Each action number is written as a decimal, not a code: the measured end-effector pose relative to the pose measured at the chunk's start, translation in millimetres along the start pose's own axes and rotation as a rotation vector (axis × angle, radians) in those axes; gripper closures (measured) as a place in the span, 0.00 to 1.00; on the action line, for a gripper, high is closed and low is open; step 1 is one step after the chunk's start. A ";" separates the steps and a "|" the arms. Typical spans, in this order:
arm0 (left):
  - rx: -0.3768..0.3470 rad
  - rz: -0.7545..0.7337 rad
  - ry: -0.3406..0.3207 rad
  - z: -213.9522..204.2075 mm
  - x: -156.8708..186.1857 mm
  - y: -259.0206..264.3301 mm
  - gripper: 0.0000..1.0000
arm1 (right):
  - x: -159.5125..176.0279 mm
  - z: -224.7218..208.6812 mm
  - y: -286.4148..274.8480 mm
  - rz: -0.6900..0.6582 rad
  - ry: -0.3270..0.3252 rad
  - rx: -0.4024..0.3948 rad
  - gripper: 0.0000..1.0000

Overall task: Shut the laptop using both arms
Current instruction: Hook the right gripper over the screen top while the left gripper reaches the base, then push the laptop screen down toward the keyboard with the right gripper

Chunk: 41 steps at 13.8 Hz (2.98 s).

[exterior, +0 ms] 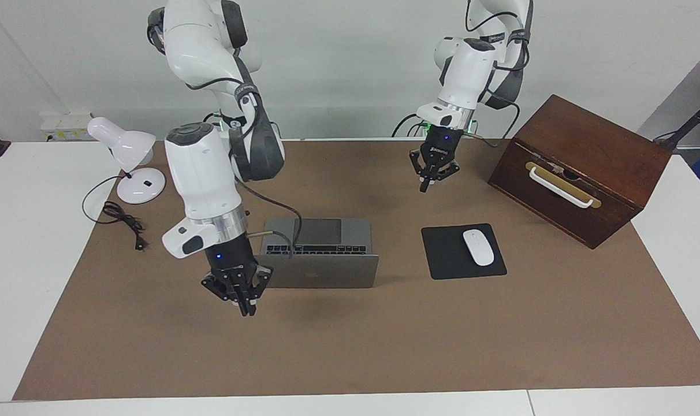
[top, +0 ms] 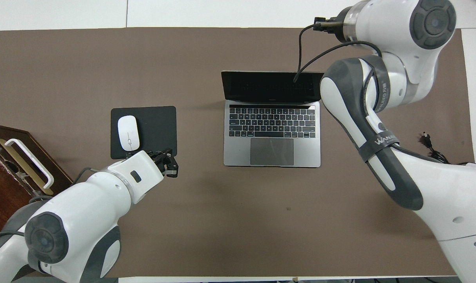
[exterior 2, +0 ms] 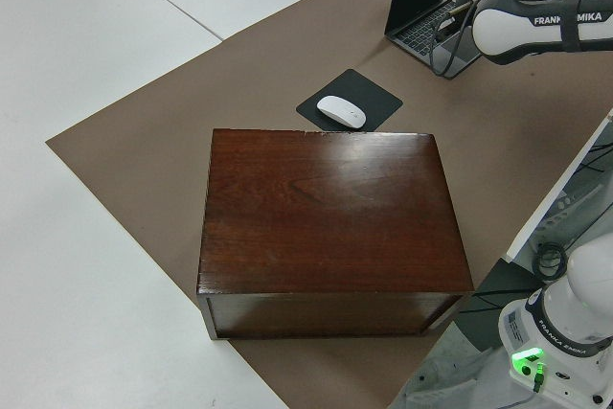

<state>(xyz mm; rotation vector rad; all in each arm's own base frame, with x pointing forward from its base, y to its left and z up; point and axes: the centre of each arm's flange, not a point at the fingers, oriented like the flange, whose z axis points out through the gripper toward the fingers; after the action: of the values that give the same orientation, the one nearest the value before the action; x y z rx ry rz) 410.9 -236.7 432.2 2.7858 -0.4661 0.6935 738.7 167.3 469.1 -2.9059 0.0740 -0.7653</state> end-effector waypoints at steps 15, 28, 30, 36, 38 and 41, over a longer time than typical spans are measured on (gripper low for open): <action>-0.076 0.147 0.152 133.0 -54.8 82.9 0.99 | -34.3 -0.6 -76.2 -0.078 -0.094 -0.087 0.99; -0.079 0.239 0.140 163.7 -71.7 99.1 0.99 | -60.5 -20.7 -53.6 0.082 -0.419 -0.151 0.99; -0.075 0.297 0.144 163.7 -72.5 98.7 0.99 | -64.0 -21.4 -49.0 0.096 -0.460 -0.154 0.99; -0.065 0.387 0.155 163.3 -74.1 94.7 0.99 | -83.0 -22.3 -54.1 0.104 -0.564 -0.152 0.99; -0.065 0.394 0.157 163.2 -74.4 94.5 0.99 | -89.9 -22.5 -57.3 0.131 -0.589 -0.128 0.99; -0.064 0.398 0.158 162.9 -75.0 93.5 0.99 | -98.4 -21.9 -57.4 0.155 -0.617 -0.115 0.99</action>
<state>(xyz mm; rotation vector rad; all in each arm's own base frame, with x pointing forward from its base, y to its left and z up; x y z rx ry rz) 382.0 -352.6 269.1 2.5743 -1.0040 0.9515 643.0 229.6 448.3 -3.0500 0.2780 0.1786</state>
